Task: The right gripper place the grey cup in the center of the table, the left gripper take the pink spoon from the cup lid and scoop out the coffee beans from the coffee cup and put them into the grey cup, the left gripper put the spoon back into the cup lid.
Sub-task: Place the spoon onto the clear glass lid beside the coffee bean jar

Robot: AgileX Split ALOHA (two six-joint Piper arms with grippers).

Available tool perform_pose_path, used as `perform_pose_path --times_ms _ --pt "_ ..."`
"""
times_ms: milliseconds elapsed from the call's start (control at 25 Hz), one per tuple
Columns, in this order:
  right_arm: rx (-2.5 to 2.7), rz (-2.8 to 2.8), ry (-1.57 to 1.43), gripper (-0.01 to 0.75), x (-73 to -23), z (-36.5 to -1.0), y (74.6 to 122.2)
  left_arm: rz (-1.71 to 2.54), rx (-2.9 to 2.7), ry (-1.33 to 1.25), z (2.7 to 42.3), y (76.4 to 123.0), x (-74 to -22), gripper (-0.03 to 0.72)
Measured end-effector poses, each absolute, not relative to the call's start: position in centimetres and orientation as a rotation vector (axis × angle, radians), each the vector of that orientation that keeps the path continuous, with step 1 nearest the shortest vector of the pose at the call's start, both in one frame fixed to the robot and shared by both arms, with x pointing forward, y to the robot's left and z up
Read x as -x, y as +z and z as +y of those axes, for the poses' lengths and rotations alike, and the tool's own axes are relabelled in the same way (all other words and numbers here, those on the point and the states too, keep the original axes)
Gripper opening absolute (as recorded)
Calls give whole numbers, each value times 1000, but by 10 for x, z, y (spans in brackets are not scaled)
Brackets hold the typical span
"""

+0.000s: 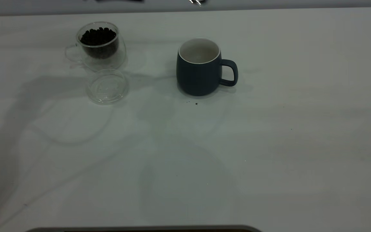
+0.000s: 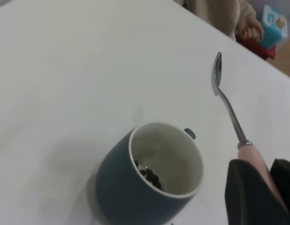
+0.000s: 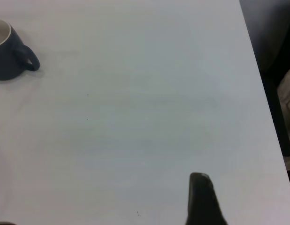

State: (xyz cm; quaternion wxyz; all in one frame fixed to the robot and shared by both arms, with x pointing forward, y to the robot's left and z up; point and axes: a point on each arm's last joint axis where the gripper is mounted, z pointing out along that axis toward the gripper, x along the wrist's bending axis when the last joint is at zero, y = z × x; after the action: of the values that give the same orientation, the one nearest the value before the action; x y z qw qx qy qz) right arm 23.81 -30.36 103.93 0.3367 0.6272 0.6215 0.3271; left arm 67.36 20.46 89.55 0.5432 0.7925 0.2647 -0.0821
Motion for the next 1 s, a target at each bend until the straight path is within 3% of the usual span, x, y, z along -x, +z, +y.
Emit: perform_pose_path --times_ms 200,360,640,1000 --pt "-1635 1620 853 496 -238 -304 1039 778 -1863 -239 265 941 -667 115" --pt "-1635 1620 853 496 -238 -304 1039 938 -1826 -270 318 949 -660 115" --pt "-1636 1621 852 496 -238 -304 1039 1271 -1740 -424 381 894 -649 115" --pt "-1636 1621 852 496 -238 -304 1039 1426 -1627 -680 378 803 -639 115"
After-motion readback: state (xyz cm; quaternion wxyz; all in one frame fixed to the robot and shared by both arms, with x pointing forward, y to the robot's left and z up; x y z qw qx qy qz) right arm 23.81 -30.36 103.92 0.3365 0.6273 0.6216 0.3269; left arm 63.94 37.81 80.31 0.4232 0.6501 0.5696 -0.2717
